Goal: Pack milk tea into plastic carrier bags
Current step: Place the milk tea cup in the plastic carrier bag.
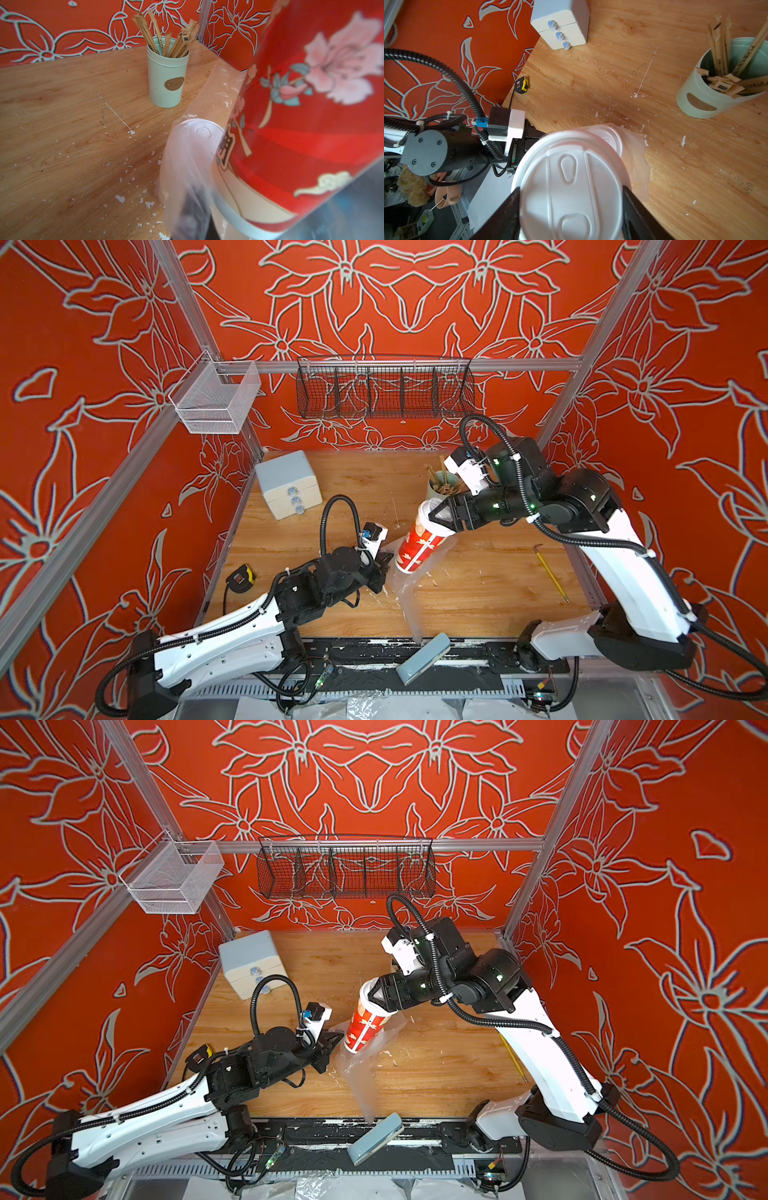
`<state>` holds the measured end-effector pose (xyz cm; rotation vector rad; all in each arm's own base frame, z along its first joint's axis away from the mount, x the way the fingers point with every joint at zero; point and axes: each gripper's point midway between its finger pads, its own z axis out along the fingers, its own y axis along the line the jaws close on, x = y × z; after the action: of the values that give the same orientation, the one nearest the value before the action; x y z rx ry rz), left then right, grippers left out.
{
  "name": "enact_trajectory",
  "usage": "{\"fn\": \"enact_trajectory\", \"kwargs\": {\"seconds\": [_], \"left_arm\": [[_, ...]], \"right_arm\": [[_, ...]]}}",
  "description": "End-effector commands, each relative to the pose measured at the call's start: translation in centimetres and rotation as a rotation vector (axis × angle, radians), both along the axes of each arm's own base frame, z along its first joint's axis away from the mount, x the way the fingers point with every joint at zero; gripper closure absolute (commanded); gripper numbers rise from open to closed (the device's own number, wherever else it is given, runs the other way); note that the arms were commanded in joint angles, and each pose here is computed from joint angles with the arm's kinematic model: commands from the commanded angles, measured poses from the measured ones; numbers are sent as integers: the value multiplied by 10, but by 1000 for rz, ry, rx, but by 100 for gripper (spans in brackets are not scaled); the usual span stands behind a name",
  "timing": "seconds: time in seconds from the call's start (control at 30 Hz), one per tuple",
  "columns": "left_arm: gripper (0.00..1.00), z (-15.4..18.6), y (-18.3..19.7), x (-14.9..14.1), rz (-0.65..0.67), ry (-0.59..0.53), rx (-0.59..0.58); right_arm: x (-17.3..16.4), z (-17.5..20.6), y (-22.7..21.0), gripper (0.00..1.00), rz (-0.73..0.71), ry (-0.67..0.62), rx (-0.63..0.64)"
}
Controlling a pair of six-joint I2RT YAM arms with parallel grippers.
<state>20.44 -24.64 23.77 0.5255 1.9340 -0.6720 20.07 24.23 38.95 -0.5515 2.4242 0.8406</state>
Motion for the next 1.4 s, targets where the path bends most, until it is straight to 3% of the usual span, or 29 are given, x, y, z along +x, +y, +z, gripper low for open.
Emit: {"fn": "enact_trajectory", "kwargs": {"seconds": [0.0,0.77,1.37], "left_arm": [[100,13,-3,0,-7,-23,-14],[100,18,-8,4,-10,-37,-13],[100,15,-4,4,5,-32,5]], "right_arm": [[-8,3,0,39,14,30,15],[-20,-33,20,40,129,172,-100],[-18,-63,53,41,148,120,-94]]}}
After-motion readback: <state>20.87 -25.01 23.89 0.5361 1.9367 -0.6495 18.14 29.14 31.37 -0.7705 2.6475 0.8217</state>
